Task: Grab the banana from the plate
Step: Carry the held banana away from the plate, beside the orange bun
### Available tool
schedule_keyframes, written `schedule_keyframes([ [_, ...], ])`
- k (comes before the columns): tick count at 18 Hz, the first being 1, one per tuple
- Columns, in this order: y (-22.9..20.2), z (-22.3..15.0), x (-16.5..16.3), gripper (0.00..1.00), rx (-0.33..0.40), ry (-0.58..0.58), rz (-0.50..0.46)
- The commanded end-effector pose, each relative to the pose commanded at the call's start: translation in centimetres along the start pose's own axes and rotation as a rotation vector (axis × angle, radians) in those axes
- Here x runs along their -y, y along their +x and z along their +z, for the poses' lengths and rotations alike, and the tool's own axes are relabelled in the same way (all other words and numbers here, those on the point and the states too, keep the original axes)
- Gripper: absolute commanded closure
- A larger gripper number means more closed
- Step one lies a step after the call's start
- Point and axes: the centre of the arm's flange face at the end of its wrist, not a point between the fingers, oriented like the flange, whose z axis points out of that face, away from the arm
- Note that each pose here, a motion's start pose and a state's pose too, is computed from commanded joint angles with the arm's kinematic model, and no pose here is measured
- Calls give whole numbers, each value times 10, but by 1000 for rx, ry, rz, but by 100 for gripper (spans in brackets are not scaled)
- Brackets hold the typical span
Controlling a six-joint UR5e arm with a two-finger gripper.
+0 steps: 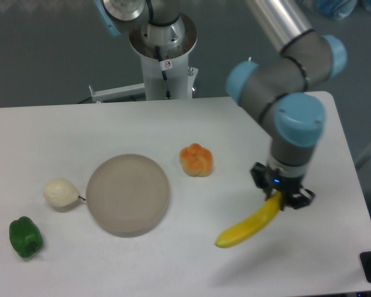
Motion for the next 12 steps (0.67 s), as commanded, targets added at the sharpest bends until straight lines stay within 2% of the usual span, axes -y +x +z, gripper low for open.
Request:
schedule_keyframes([
  [1,-5,7,-2,96,-4,-2,-3],
  [4,-17,12,-11,96,-12,-3,103],
  [12,-22,17,-18,96,-34,-3,96],
])
